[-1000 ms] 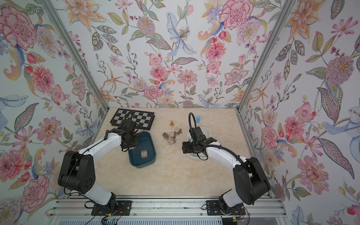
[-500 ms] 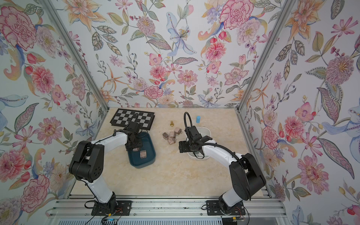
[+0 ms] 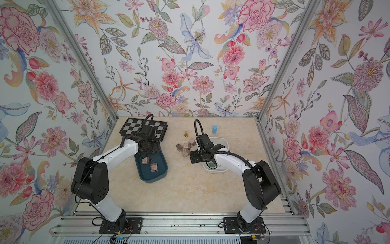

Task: Place the plugs by color into the storage box
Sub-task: Place the plug in the storage box.

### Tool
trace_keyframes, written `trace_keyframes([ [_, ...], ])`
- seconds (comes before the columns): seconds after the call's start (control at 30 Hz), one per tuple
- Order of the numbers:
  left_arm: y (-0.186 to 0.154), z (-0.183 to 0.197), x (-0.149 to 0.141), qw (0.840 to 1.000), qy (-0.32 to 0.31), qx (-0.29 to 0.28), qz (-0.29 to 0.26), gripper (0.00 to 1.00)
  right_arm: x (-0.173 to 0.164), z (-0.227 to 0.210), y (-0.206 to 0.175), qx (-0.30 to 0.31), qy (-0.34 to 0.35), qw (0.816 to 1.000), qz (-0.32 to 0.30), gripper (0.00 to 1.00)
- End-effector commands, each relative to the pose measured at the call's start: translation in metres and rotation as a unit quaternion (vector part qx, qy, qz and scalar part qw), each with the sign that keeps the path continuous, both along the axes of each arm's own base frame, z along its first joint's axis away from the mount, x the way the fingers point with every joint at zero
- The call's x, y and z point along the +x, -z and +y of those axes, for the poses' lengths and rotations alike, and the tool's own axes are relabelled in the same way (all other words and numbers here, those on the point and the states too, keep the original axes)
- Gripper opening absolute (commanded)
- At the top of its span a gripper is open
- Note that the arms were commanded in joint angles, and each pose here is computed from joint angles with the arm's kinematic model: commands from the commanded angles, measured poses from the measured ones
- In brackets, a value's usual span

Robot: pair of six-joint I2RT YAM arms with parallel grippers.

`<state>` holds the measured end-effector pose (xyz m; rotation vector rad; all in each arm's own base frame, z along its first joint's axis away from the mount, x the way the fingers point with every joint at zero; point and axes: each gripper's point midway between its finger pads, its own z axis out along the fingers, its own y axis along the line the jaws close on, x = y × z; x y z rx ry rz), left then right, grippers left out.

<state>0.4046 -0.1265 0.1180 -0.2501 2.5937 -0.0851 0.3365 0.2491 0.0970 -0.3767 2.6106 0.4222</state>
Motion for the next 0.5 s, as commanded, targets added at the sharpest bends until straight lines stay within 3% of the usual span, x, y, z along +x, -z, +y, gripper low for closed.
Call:
trace_keyframes([
  [0.0, -0.019, -0.034, 0.006, 0.999, 0.014, -0.038, -0.014, 0.9, 0.012, 0.01, -0.006, -0.005, -0.019, 1.0, -0.015, 0.86],
  [0.2, -0.008, -0.095, 0.021, 0.998, 0.041, -0.049, 0.005, 0.92, 0.023, 0.004, -0.011, 0.006, -0.007, 1.0, -0.016, 0.86],
  [0.47, 0.025, -0.139, 0.038, 0.996, 0.044, -0.067, 0.031, 0.92, 0.02, -0.013, -0.019, 0.015, 0.005, 1.0, -0.021, 0.87],
])
